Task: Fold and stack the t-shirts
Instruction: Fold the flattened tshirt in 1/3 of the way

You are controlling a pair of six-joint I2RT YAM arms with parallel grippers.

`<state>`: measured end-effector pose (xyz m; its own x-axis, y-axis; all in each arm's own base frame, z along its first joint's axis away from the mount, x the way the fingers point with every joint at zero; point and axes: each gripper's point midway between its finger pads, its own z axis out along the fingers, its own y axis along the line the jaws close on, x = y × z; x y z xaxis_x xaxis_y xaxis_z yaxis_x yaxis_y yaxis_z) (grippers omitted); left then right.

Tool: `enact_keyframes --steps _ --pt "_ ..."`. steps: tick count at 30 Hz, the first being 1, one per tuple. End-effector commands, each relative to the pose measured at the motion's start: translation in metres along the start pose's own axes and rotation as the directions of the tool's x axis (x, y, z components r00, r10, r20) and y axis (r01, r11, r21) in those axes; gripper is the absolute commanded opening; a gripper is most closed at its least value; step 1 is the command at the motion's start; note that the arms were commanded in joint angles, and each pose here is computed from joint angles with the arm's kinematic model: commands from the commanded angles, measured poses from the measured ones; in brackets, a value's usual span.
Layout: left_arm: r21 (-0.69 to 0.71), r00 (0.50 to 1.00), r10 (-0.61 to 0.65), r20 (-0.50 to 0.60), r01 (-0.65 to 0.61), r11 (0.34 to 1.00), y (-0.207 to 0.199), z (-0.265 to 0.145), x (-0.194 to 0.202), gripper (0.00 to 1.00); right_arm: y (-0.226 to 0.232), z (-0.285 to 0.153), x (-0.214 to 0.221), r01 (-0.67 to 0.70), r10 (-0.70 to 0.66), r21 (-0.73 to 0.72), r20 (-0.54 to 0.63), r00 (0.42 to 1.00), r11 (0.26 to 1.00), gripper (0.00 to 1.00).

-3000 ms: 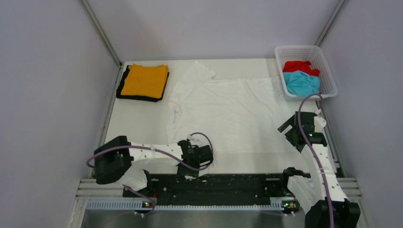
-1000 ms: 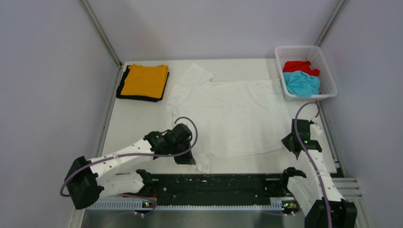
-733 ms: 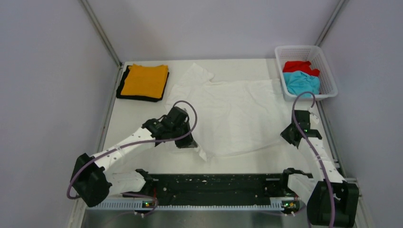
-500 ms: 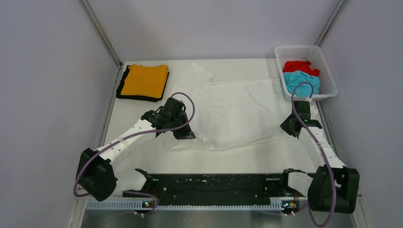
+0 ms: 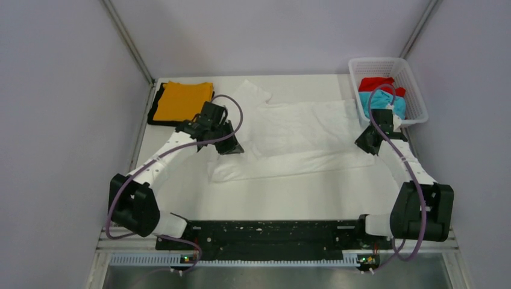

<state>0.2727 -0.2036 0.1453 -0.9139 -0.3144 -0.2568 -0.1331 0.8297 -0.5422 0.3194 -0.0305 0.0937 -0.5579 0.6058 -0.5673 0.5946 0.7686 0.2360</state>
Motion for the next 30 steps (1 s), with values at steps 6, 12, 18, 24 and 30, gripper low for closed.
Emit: enact_keyframes --steps 6,12,18,24,30 --pt "-0.023 0.986 0.149 0.081 -0.148 0.989 -0.010 0.004 -0.058 0.00 0.031 0.004 -0.039 0.003 0.001 -0.054 0.067 0.998 0.999 0.00" --pt "-0.108 0.986 0.146 0.076 -0.137 0.985 0.011 0.032 -0.088 0.00 0.038 0.028 -0.042 -0.001 0.002 -0.031 0.050 0.999 1.000 0.00" --pt "-0.159 0.985 0.067 0.161 -0.041 0.986 0.026 0.045 -0.147 0.88 0.056 0.041 -0.057 0.034 -0.034 -0.004 0.098 0.995 0.999 0.45" --pt "-0.163 0.974 0.076 0.213 -0.041 0.986 0.018 0.026 -0.165 0.99 0.068 0.020 -0.047 0.122 -0.123 0.014 0.125 0.984 0.992 0.69" --pt "-0.027 0.993 0.055 0.105 -0.053 0.998 0.009 0.024 -0.106 0.99 0.077 0.010 -0.006 0.180 -0.176 -0.082 0.055 0.983 0.980 0.99"
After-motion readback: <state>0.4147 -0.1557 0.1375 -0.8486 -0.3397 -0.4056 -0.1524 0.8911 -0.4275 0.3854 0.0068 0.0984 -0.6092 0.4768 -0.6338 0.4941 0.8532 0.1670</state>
